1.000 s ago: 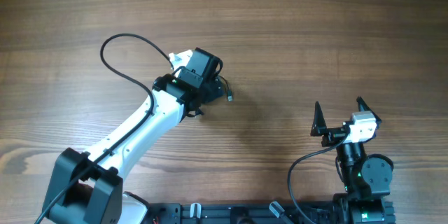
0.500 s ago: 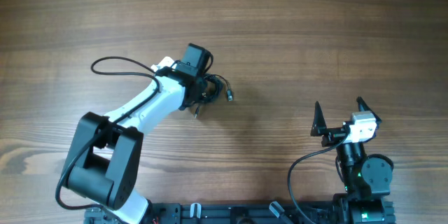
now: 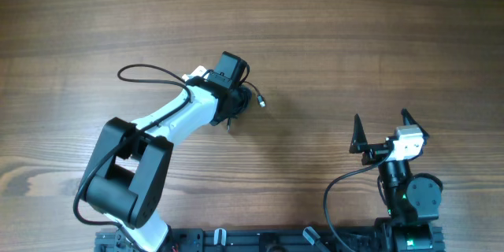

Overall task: Untangle cables
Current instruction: 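Lift the cable coil with the left gripper toward the center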

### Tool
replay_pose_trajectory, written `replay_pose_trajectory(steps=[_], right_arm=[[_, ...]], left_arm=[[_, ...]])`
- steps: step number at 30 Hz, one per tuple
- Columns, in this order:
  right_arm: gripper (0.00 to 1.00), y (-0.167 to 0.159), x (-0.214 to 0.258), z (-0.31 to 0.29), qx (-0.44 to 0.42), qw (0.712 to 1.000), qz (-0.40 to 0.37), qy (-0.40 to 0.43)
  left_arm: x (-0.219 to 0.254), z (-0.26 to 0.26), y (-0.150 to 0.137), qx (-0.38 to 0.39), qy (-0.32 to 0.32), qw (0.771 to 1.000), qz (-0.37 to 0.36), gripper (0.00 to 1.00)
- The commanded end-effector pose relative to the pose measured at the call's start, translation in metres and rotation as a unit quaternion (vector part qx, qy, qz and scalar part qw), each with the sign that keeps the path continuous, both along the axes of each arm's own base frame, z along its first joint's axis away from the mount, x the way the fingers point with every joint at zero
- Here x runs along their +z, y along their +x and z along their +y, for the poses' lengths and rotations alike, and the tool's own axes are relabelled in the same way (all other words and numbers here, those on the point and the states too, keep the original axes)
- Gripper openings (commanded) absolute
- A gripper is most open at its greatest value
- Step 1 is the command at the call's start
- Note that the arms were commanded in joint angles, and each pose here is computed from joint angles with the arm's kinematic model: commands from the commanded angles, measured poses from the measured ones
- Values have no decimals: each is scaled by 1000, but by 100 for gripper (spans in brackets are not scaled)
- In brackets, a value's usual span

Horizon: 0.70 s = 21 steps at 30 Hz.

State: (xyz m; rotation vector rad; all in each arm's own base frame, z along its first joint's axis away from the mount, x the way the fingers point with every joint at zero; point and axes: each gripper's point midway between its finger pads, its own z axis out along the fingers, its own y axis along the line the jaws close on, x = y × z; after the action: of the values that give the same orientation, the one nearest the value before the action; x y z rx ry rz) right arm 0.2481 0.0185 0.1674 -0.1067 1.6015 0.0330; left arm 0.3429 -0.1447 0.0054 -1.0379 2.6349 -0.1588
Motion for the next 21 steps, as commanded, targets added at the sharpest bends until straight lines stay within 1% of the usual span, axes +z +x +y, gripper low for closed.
replay_pose_trajectory(steps=[1, 3, 4, 7, 8, 9, 10, 12, 13, 15, 16, 17, 18, 19, 20, 21], right_arm=[[100, 0, 1, -3, -7, 1000, -3, -3], [100, 0, 1, -3, -7, 1000, -3, -3], [100, 0, 1, -3, -7, 1000, -3, -3], [100, 0, 1, -3, -7, 1000, -3, -3], [100, 0, 1, -3, -7, 1000, -3, -2], [100, 0, 1, -3, -7, 1000, -3, -3], [100, 0, 1, -3, -7, 1000, -3, -3], [100, 0, 1, -3, -7, 1000, -3, -3], [100, 0, 1, -3, -7, 1000, -3, -3], [100, 0, 2, -4, -10, 1000, -6, -20], [100, 1, 11, -10, -29, 997, -28, -67], [100, 0, 13, -8, -21, 996, -33, -82], [100, 0, 15, -1, -2, 997, -38, -72], [100, -4, 18, 25, 75, 995, -43, -39], [100, -12, 22, 48, 144, 988, -49, -11], [100, -23, 27, 70, 215, 975, -52, 14]], left_arm=[[-10, 7, -12, -48, 25, 998, 30, 4], [10, 15, -9, -63, 26, 998, 16, 4], [30, 18, -8, -75, 25, 997, -3, 4], [85, 18, -7, -156, 33, 985, -68, 4], [110, 14, -8, -217, 38, 970, -102, 4], [121, 9, -10, -255, 39, 959, -118, 4], [135, 1, -14, -310, 35, 940, -139, 4], [149, -10, -21, -375, 27, 912, -163, 4], [150, -13, -23, -394, 27, 904, -165, 4], [149, -17, -27, -416, 19, 895, -163, 4], [149, -22, -30, -424, 5, 891, -162, 4], [150, -25, -32, -428, -3, 889, -162, 4], [150, -25, -32, -428, -3, 889, -162, 4], [150, -25, -31, -428, -3, 889, -163, 4], [150, -25, -31, -428, -3, 889, -163, 4], [150, -25, -31, -428, -3, 889, -163, 4]])
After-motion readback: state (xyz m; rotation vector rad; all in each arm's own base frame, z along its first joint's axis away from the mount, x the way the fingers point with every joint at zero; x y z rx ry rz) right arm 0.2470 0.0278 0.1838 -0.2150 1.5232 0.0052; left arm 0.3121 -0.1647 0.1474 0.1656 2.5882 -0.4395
